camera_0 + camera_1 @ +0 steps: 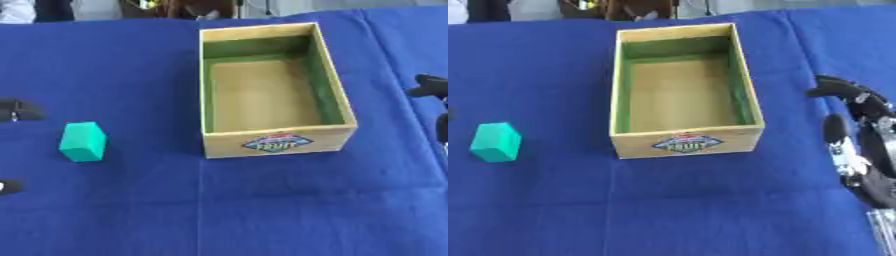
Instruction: Pick up objects on the table and place them in the box.
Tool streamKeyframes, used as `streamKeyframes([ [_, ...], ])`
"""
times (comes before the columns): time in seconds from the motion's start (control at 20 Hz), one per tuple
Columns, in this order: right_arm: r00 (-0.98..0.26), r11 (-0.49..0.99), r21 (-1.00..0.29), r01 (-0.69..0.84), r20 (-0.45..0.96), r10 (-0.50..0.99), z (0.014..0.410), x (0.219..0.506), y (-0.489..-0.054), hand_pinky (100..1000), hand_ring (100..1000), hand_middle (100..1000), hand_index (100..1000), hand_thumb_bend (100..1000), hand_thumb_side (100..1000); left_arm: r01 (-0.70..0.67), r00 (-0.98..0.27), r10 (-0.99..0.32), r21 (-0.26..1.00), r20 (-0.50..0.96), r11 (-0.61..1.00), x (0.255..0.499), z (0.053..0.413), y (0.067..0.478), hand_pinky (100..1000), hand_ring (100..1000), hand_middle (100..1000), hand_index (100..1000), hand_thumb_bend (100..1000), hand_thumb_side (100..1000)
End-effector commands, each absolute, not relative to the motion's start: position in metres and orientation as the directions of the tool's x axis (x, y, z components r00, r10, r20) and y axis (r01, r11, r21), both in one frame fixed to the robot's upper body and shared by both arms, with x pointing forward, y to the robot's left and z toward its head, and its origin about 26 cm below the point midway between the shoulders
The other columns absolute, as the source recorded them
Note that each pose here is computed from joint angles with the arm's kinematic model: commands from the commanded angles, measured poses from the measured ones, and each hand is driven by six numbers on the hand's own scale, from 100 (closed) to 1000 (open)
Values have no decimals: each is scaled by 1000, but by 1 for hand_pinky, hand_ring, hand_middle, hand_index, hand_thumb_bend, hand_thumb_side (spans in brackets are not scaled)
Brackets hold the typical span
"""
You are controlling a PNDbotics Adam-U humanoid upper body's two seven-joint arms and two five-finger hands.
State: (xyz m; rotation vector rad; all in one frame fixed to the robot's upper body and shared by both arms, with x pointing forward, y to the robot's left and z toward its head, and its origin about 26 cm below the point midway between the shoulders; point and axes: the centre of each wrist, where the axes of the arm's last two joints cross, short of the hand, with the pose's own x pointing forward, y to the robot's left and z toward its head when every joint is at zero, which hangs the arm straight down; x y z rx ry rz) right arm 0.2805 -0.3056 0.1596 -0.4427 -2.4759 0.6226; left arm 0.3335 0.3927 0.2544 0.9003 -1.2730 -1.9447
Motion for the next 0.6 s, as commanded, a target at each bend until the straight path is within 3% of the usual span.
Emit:
streamKeyframes([
  [0.05,-811,836,-518,180,403,425,166,280,-305,918,887,681,833,100,783,181,-571,-791,906,-220,-383,340,259,400,816,887,958,1000,713,599],
  [0.6,-814,838,-518,171,405,416,167,281,-302,920,888,680,832,100,788,164,-571,-794,918,-210,-360,355,257,403,816,891,969,1000,715,602],
])
